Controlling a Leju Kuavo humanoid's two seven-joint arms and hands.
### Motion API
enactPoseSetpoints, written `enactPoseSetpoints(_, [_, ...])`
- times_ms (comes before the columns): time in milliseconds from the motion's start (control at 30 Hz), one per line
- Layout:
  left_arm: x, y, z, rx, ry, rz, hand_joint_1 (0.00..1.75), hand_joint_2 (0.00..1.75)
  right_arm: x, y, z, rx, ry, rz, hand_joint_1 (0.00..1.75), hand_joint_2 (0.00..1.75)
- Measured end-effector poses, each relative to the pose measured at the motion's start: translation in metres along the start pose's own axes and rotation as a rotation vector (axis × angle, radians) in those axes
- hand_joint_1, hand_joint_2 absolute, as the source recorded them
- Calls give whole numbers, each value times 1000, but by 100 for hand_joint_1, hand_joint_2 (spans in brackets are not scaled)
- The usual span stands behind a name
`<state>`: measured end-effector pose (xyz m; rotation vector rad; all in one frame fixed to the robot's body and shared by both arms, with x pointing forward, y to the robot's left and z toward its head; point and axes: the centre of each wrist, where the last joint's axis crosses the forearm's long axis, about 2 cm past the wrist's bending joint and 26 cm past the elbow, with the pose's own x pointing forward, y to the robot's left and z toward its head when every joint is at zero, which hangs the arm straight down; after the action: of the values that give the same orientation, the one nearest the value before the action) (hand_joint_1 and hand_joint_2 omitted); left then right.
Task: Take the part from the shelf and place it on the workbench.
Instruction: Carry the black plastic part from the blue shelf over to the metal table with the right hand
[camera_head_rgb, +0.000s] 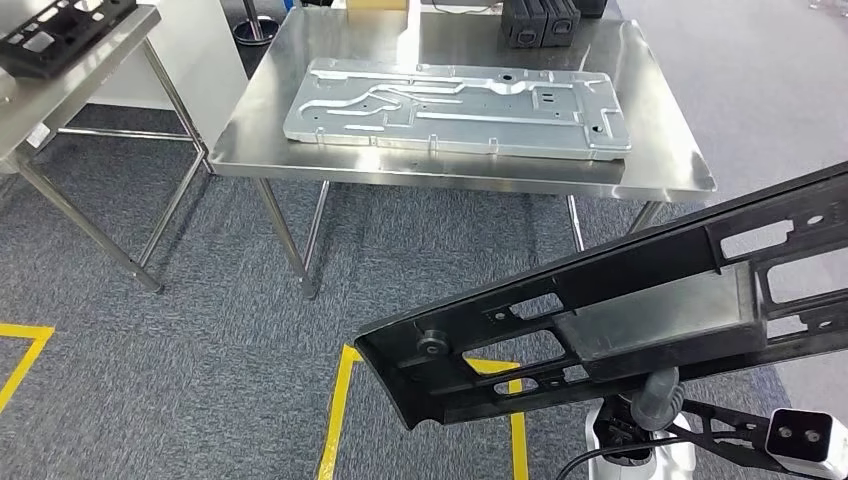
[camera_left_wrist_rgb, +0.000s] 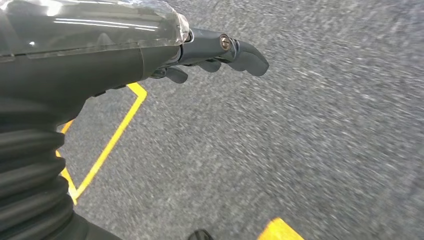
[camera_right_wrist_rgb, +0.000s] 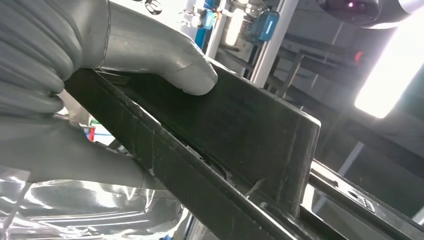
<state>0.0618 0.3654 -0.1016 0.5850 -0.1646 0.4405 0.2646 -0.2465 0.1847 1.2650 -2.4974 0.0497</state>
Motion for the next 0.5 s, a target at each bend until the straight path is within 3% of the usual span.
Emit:
enactPoseSetpoints(267, [5, -1, 0, 1, -10, 2, 0, 175, 1, 0, -3, 5, -6, 11, 175, 175])
enactPoseSetpoints(500, [-3, 3, -1, 9, 4, -2, 0, 175, 1, 0, -2, 2, -4, 10, 175, 175])
